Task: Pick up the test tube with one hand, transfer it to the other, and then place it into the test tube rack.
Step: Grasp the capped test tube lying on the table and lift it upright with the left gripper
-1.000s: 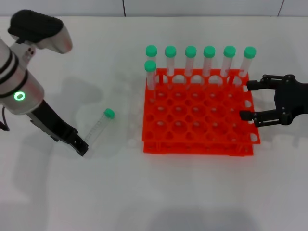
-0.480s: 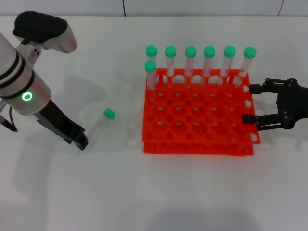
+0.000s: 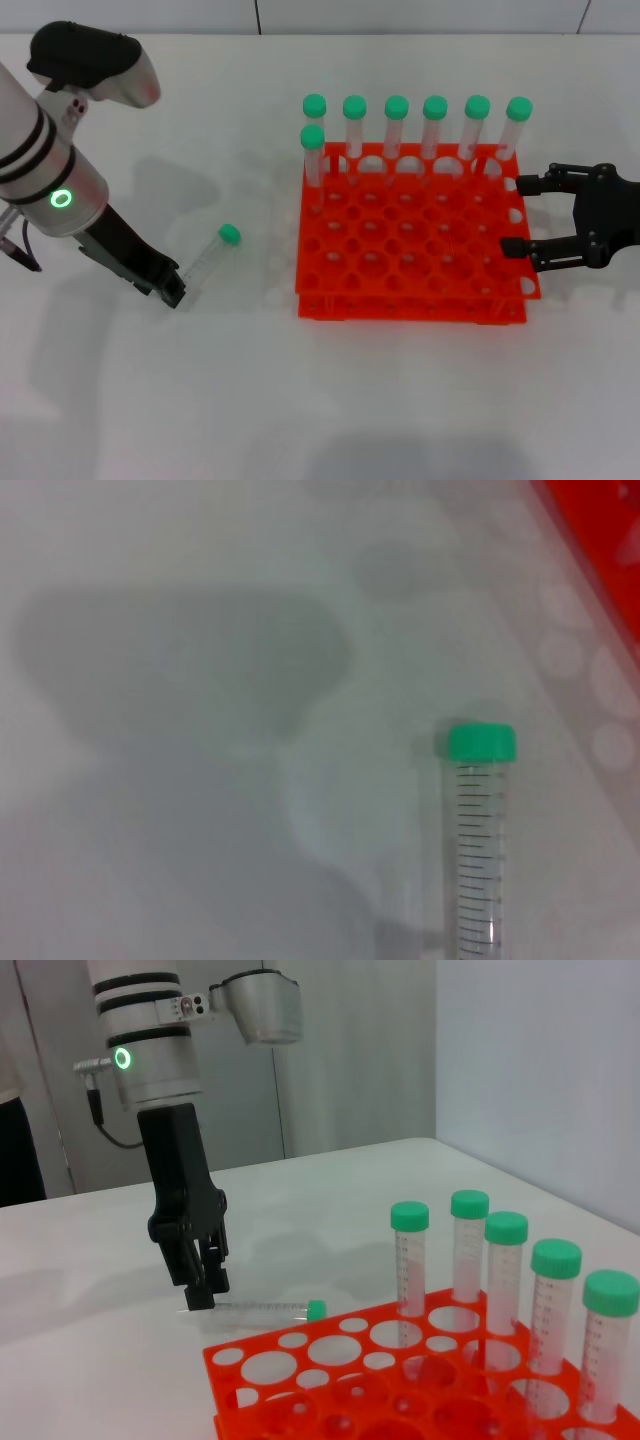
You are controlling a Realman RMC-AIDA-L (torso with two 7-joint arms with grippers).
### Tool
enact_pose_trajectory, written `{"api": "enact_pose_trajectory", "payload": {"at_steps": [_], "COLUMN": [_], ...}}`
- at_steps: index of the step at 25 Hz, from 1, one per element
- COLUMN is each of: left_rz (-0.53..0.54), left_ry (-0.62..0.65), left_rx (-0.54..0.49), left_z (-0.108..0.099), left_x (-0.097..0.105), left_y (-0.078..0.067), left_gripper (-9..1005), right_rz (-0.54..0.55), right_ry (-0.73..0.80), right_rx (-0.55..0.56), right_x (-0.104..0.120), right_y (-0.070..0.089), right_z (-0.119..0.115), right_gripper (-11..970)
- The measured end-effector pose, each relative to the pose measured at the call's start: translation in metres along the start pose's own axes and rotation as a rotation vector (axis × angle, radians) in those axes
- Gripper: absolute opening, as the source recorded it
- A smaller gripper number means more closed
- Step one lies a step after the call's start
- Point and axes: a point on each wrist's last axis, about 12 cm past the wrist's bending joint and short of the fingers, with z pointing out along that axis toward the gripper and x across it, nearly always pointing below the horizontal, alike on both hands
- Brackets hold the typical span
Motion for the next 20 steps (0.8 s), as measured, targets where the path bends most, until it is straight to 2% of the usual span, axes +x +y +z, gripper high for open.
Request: {"api": "enact_pose_trajectory", "payload": {"at_steps": [20], "left_rz": [0.021], "left_ry": [0.029], "left_rx": [-0.058], "left_z": [0.0092], "left_x": [-0.007], "left_y": [-0.0068], "left_gripper": [327], "right_rz": [0.002], "right_ry": [0.001], "right_rx": [0.011], "right_x": [0.0004], "right_y": [-0.0008], "right_z": [0.0007], "right_gripper": [868]}}
